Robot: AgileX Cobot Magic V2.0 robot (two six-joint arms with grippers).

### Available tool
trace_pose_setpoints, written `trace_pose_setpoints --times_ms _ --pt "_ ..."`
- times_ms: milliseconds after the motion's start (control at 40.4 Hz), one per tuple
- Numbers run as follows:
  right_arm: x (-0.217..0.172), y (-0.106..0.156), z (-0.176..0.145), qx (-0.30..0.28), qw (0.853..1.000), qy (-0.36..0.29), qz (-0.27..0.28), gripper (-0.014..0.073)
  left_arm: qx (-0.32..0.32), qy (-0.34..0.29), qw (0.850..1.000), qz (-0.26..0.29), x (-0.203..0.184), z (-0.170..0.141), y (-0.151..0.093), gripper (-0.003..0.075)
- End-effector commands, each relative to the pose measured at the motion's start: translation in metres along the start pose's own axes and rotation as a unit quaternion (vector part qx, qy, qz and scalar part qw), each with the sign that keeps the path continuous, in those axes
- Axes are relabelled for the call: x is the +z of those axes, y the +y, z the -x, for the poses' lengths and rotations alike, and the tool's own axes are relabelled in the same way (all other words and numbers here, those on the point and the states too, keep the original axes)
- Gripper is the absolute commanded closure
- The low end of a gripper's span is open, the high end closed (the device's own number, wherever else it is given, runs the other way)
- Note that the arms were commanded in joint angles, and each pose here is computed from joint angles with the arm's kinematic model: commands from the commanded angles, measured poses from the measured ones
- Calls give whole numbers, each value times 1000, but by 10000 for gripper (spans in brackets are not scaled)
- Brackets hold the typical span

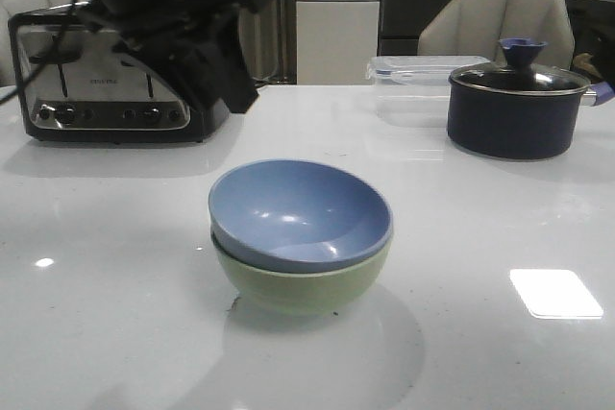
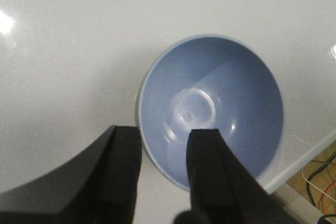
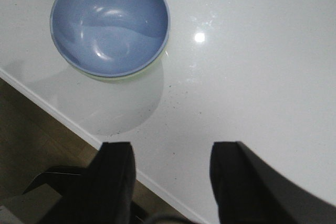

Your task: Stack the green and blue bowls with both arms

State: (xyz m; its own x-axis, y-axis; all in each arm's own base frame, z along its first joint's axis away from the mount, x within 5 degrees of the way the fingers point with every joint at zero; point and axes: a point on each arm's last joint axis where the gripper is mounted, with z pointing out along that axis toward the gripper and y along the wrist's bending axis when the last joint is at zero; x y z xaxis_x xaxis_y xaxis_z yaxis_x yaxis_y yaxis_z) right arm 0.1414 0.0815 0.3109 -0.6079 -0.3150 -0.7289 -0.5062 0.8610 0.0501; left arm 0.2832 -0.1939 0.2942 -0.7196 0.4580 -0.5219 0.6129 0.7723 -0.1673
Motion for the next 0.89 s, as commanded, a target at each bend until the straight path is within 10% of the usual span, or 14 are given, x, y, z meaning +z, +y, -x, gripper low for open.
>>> trace_pose_setpoints --times_ms 0,866 --pt "-7 0 12 -6 999 -46 -4 148 16 -63 998 -4 -46 -7 -13 402" --pt "-12 -3 7 -28 999 -33 -22 151 99 -196 972 82 -151 -161 -23 402"
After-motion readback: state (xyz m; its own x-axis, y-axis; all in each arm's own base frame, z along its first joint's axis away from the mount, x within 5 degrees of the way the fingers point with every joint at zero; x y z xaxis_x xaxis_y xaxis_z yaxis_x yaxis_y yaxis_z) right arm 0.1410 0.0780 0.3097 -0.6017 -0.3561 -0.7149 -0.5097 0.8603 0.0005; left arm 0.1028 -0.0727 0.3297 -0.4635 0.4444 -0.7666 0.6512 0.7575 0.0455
